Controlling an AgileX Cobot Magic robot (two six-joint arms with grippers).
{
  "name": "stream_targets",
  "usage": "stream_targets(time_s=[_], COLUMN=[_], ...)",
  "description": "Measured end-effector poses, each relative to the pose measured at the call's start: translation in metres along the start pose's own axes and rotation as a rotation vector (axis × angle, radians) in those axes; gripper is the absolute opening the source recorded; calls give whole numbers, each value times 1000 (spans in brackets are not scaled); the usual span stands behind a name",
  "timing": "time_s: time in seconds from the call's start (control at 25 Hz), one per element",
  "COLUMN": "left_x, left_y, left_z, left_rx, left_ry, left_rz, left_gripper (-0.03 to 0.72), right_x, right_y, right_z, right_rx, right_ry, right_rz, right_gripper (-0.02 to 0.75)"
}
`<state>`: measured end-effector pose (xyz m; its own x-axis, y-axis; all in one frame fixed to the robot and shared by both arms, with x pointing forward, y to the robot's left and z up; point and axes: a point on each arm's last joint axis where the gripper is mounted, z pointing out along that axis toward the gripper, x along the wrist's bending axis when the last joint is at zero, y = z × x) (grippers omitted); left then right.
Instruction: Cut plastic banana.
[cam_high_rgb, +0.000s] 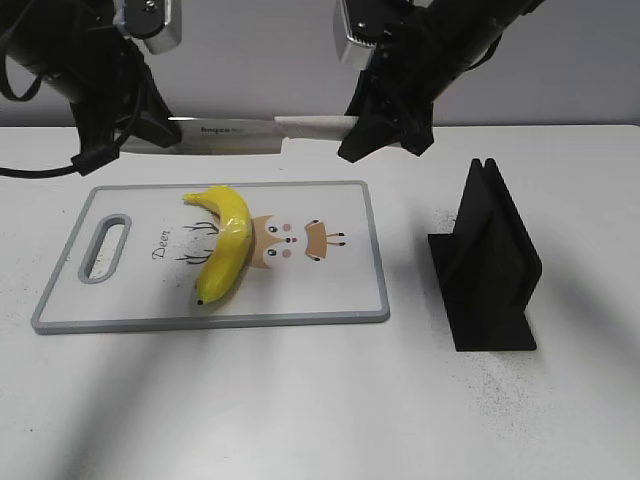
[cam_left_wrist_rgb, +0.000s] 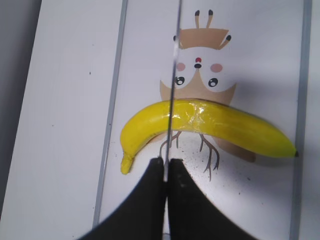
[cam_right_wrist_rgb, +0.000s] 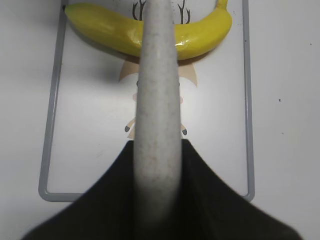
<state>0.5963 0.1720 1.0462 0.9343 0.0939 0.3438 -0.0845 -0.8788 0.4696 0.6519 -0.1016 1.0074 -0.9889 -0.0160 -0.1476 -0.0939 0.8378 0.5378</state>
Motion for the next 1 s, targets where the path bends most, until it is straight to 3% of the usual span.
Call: stream_targets(time_s=[0.2,0.32,0.44,0.56,0.64,1.0], left_x=[0,0,1,3,3,13], left_y=[0,0,-1,1,2,21], left_z=[0,0,-1,-1,-1,-39], left_rx=[0,0,1,-21,-40,-103], left_ry=[2,6,12,24,34,164], left_rz=[0,0,-7,-27,-44,-66], left_gripper=[-17,53,260,526,621,648], right_x=[0,1,1,2,2,3], right_y=[0,-1,-5,-5,-6,-6], right_z=[0,0,-1,-1,-1,-1], right_rx=[0,10,40,48,50,55], right_ry=[1,7,14,25,26,33], right_rz=[0,1,-11,-15,-16,0], right_gripper=[165,165,165,163,162,162])
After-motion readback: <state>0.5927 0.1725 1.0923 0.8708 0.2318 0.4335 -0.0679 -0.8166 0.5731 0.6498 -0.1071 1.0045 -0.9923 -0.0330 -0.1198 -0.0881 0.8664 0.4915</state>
